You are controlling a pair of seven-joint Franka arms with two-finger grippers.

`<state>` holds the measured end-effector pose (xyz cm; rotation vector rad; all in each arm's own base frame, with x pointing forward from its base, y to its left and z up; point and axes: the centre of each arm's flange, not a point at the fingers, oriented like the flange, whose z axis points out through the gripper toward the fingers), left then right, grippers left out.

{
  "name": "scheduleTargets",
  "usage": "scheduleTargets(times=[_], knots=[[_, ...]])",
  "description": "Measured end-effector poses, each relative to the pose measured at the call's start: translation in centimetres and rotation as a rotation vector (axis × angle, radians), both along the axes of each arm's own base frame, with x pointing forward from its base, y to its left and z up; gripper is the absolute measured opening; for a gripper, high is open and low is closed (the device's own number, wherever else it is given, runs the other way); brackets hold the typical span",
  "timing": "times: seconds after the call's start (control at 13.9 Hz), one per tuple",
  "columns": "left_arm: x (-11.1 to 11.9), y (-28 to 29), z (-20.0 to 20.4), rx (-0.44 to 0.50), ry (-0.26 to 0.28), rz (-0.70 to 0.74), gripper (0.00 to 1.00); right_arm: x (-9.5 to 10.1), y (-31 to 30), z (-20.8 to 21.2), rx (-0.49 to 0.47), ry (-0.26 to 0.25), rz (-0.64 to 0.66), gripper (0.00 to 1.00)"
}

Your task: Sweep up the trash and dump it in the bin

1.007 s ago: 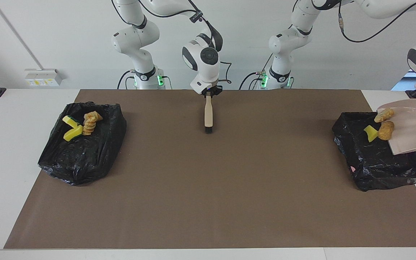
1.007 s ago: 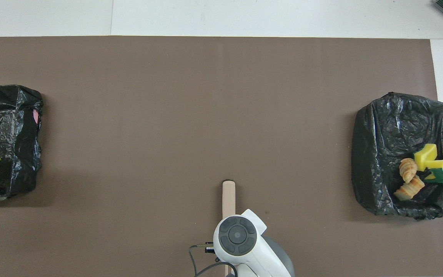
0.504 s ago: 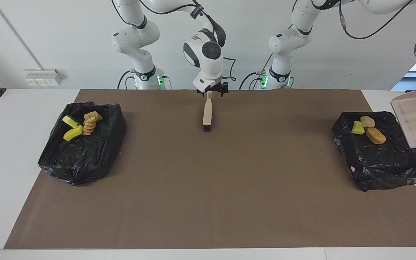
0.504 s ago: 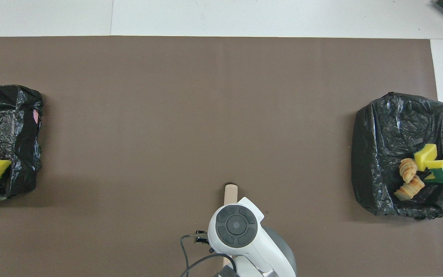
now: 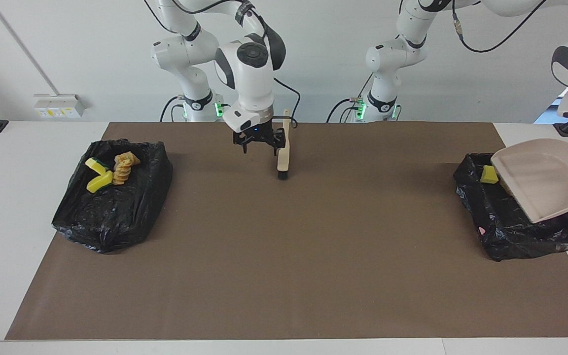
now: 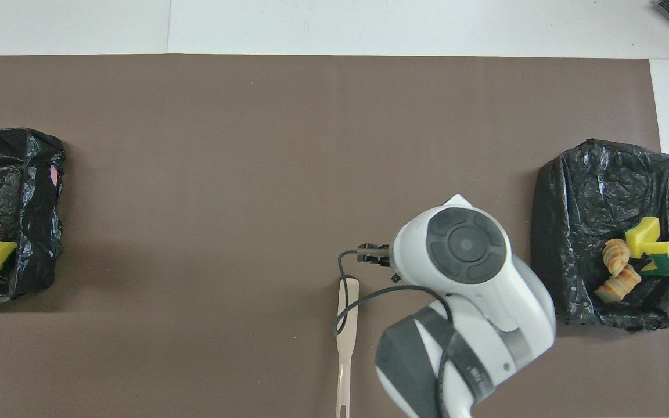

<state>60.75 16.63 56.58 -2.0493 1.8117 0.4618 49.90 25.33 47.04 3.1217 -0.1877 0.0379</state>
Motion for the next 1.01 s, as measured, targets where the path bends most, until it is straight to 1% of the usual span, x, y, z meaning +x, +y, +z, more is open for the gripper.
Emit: scheduleTargets(times=[0.14,0.22,0.36,0.5,0.65,0.79,0.86,1.01], knots=[[0.9,-6.6,-1.2,-0.057,-0.036,0.127,0.33,3.3,-5.8,3.1,0.001,-0.03,0.012,1.0],[1.1,-9.4,-1.9,-0.104,-0.053,0.188,0.33,4.4,-8.9,4.7,-0.005,-0.028,0.026,1.0],[1.4,-13.4,-3.5,-0.171,-0.084,0.323,0.33,5.5,-14.7,8.0,-0.014,-0.018,0.052,1.0],[1.7,-17.6,-5.4,-0.213,-0.104,0.453,0.33,5.0,-18.5,11.3,-0.017,-0.006,0.056,1.0],[1.8,-22.5,-7.5,-0.255,-0.119,0.592,0.33,3.5,-20.8,14.5,-0.017,0.01,0.042,1.0],[1.7,-28.4,-9.4,-0.276,-0.15,0.722,0.33,1.7,-22.8,17.9,-0.016,0.022,0.058,1.0],[1.4,-31.0,-10.0,-0.287,-0.163,0.773,0.33,1.0,-23.8,19.2,-0.016,0.02,0.07,1.0],[0.5,-35.3,-10.5,-0.3,-0.188,0.855,0.33,0.4,-25.7,20.4,-0.016,0.011,0.086,1.0]])
